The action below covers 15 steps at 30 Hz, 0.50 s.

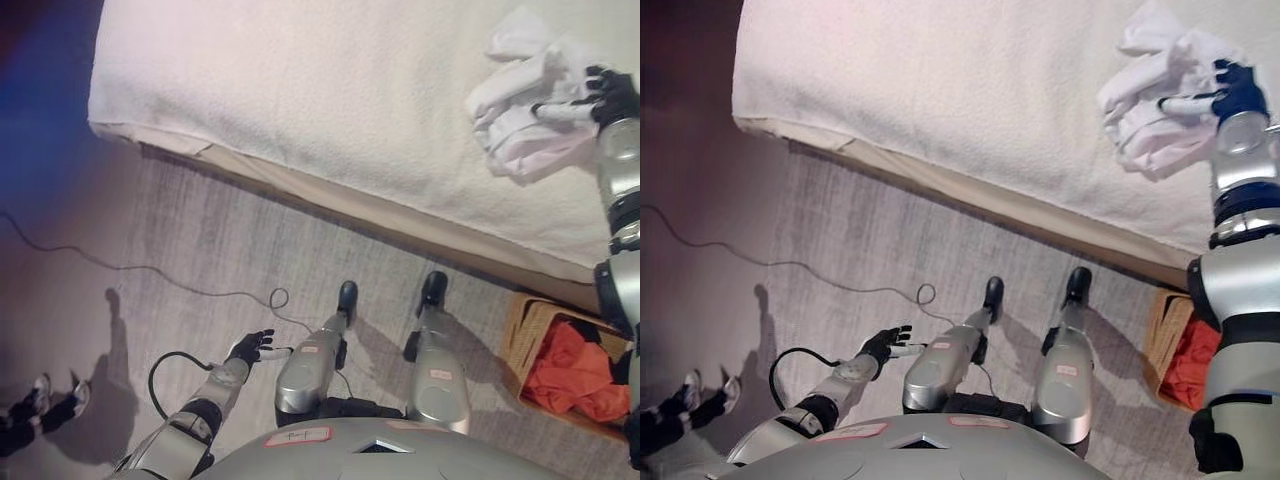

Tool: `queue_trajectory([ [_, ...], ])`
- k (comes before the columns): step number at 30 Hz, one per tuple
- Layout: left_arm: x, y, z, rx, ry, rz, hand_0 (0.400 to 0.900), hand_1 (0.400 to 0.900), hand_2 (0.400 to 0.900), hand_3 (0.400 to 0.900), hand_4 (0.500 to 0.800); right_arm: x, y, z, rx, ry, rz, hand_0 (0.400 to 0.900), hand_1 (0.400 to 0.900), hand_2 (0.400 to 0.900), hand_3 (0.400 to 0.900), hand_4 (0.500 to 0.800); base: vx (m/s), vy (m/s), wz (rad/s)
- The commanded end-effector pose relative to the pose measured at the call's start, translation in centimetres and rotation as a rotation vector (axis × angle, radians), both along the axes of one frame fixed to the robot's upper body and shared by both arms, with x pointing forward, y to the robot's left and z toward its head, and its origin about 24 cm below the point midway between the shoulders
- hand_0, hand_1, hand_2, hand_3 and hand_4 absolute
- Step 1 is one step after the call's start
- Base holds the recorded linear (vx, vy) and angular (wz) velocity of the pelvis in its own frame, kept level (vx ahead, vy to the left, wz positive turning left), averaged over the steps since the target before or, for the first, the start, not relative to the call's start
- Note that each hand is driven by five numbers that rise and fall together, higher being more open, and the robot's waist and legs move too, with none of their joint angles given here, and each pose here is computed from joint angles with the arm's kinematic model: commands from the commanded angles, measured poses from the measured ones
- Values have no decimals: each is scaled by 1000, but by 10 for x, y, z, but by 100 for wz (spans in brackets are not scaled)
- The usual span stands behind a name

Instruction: Put the clothes on the bed into the basket.

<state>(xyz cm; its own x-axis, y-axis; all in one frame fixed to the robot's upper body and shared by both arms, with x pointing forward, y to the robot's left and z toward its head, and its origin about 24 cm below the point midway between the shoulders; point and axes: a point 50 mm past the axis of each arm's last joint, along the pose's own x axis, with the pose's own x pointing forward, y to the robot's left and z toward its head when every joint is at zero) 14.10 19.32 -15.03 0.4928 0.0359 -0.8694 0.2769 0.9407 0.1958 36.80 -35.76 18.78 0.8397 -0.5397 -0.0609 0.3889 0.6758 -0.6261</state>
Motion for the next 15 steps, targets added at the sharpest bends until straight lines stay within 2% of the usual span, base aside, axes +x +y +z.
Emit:
queue_trajectory([
  [1, -14, 31, 1, 102, 43, -56, 900, 900, 900, 900, 800, 3, -2, 54, -54, -176, -24, 900, 900, 900, 900, 800, -25, -3, 6],
  [14, -4, 21, 7, 51, -23, -89, 900, 900, 900, 900, 800, -9, -20, 64, 59, -275, -104, 900, 900, 900, 900, 800, -10, -2, 2],
  [15, -3, 21, 8, 47, -28, -89, 900, 900, 900, 900, 800, -10, -22, 63, 65, -273, -109, 845, 845, 845, 845, 767, -15, 21, -4],
])
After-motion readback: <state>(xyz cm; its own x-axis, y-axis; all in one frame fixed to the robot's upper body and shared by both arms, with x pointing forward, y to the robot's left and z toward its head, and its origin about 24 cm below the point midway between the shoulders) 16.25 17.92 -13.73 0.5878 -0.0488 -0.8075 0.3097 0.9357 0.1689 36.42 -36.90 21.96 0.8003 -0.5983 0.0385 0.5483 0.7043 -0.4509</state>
